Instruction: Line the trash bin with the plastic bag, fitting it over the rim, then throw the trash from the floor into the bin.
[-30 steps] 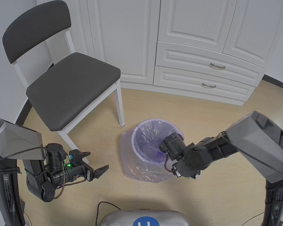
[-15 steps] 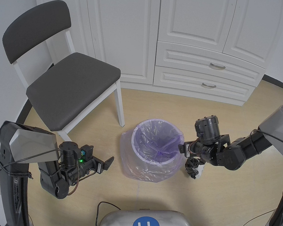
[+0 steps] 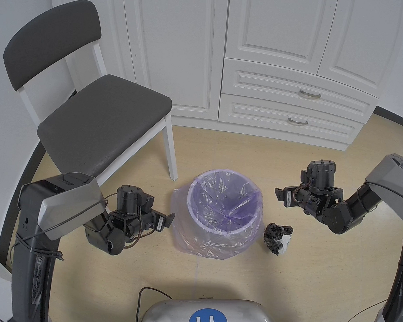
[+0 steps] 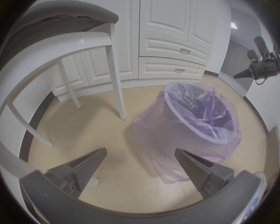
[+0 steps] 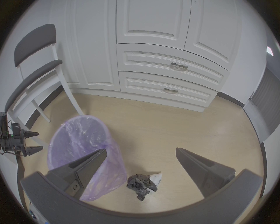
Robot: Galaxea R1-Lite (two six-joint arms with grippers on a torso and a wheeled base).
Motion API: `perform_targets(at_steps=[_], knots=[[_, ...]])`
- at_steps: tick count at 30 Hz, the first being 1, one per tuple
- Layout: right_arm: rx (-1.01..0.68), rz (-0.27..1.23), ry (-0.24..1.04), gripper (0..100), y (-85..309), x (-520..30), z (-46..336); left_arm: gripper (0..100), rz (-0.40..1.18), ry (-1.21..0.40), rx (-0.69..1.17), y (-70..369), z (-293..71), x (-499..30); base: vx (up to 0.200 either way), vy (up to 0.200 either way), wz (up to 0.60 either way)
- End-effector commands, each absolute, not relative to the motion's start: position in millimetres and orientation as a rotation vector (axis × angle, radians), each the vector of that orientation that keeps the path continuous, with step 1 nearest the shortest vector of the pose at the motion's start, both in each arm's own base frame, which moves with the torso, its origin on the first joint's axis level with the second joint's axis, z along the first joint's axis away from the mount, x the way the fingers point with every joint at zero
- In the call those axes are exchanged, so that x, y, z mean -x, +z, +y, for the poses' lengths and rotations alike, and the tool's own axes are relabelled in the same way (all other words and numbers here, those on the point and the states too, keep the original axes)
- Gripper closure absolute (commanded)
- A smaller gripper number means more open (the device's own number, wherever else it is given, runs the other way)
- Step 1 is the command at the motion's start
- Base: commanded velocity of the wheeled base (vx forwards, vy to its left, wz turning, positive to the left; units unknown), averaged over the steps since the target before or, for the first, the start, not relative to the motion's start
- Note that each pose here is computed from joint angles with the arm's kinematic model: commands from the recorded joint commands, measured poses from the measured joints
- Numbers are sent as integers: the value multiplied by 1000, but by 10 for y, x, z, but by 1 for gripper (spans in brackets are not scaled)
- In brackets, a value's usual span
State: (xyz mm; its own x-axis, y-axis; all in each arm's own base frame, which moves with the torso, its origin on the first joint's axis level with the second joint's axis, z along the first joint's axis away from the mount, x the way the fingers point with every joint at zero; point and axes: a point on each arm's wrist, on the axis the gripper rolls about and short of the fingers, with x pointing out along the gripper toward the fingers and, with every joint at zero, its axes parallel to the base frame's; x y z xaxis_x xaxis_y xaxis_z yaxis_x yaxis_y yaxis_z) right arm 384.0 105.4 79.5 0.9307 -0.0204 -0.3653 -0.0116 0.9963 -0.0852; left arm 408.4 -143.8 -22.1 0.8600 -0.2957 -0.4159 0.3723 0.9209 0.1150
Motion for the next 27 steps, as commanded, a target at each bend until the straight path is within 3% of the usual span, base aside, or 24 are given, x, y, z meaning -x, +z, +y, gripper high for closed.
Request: perform_targets(at_steps=[1, 13, 18, 27], knots=[[90, 389, -47, 0, 614, -4022, 861, 0, 431, -351, -199, -634, -1613, -4517, 0, 0, 0], [97, 430, -58, 0, 346, -4169, 841, 0, 572, -389, -204, -965, -1733, -5089, 0, 0, 0], [97, 460, -32, 0, 206, -4209, 849, 0, 683, -512, -227, -1204, -1674, -5061, 0, 0, 0], [104, 484, -23, 0, 64, -4228, 881, 0, 724, -504, -235, -1327, -1517, -5067, 0, 0, 0]])
